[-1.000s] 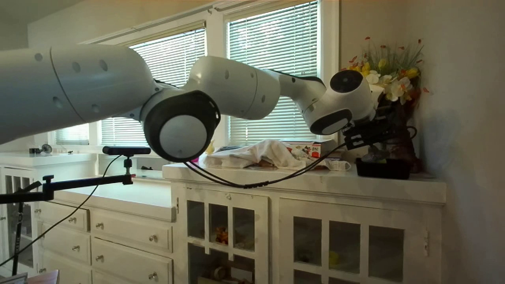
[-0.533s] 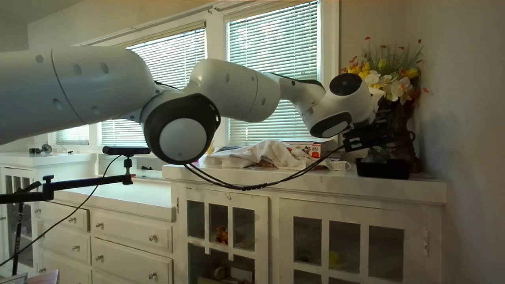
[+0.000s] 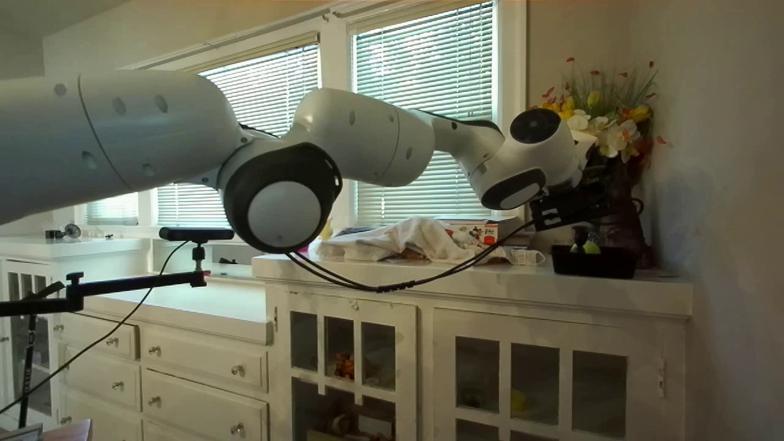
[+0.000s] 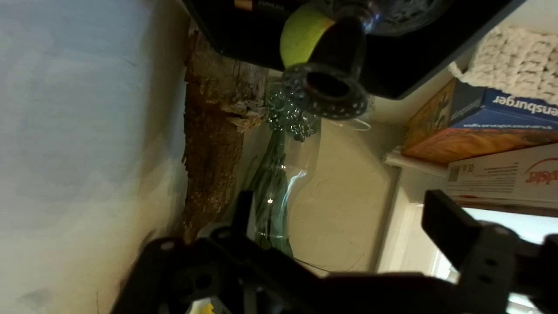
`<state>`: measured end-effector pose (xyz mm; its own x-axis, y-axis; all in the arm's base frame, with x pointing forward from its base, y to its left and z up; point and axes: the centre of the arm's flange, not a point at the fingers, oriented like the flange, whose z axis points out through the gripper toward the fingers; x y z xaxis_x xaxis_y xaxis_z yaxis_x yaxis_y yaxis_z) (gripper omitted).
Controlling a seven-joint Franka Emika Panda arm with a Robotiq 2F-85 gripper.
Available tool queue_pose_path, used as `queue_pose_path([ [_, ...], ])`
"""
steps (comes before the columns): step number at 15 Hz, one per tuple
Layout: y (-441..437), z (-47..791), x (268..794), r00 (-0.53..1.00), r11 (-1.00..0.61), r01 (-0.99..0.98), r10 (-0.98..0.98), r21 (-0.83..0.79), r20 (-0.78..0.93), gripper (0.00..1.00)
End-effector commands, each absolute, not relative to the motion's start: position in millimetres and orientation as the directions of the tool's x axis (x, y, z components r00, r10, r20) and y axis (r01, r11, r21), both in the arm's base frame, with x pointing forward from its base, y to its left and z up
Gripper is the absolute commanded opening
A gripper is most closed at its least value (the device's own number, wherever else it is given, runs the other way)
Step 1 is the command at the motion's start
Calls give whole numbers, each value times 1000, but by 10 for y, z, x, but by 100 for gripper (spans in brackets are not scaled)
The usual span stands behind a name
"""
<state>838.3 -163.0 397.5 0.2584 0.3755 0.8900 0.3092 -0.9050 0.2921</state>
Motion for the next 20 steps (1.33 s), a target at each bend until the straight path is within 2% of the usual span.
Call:
queue_pose_path([
  [1, -1693, 4441, 8821, 193, -880, 315, 425, 354, 884, 100],
  [4, -1556, 4869, 8772, 162, -861, 386, 418, 332, 894, 100],
  [10, -1271, 5701, 8689, 331, -814, 575, 320, 79, 888, 100],
  [14, -1167, 6120, 8582, 520, -841, 541, 315, -20, 794, 100],
  [20, -982, 6369, 8425, 694, -883, 468, 380, 17, 612, 100],
])
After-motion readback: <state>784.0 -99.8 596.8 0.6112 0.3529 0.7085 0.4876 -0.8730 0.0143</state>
